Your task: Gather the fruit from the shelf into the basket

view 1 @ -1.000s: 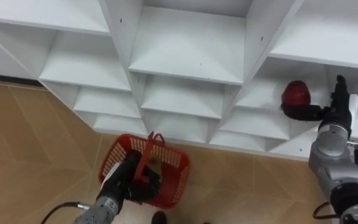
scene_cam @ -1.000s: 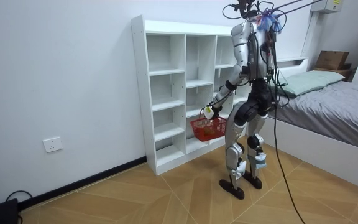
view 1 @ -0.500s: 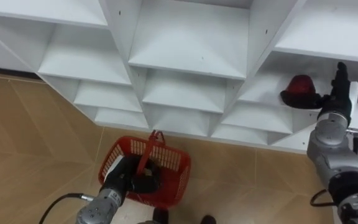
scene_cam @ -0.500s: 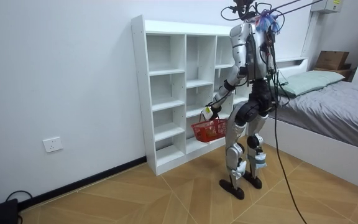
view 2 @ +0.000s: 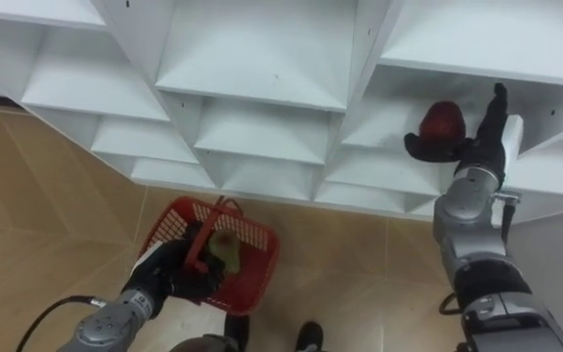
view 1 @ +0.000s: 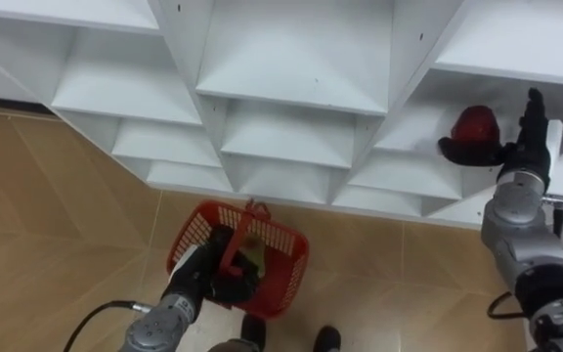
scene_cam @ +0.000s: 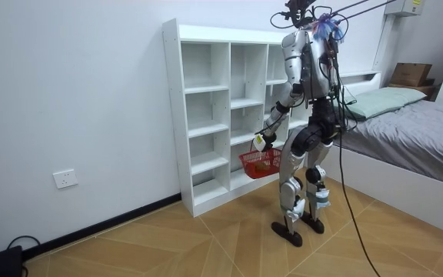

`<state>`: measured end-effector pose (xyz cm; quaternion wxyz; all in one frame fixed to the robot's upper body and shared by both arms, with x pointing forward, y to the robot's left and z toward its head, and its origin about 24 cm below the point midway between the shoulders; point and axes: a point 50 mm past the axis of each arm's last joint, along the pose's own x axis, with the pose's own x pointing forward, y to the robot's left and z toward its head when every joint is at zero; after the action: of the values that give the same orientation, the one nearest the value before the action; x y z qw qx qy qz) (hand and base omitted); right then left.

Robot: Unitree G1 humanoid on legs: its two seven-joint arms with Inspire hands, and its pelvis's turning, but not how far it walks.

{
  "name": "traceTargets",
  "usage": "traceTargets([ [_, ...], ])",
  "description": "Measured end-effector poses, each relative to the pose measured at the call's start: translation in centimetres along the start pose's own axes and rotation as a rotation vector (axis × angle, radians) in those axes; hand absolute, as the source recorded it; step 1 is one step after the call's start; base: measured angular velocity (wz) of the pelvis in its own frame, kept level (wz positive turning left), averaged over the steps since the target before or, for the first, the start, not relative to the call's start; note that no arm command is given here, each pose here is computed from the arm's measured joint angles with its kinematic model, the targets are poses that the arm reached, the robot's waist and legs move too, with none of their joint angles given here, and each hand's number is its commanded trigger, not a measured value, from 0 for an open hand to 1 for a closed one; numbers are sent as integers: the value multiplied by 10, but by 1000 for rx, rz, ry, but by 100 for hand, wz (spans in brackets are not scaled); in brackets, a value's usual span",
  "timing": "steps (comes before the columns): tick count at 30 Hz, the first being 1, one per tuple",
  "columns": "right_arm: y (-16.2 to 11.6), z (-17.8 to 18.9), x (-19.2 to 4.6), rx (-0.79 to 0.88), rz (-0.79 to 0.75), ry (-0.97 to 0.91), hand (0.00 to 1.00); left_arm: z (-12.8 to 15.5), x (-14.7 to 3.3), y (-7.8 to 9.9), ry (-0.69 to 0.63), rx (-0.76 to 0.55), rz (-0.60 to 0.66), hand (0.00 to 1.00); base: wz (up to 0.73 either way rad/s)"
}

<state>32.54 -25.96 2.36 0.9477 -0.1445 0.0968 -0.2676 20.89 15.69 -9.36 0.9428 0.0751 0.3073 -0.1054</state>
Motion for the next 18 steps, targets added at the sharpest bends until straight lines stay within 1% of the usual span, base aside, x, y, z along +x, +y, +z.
traceTargets([
  [6, 7, 4, -1, -33, 27, -15, 0, 2, 1, -3, -4, -54, -8, 100, -1],
  [13, 11, 1, -2, -68, 46, -11, 0, 0, 2, -3, 6, -63, 6, 100, 0],
  [18, 12, 4, -1, -131, 48, -41, 0, 0, 2, -1, 11, -65, 21, 100, -1],
])
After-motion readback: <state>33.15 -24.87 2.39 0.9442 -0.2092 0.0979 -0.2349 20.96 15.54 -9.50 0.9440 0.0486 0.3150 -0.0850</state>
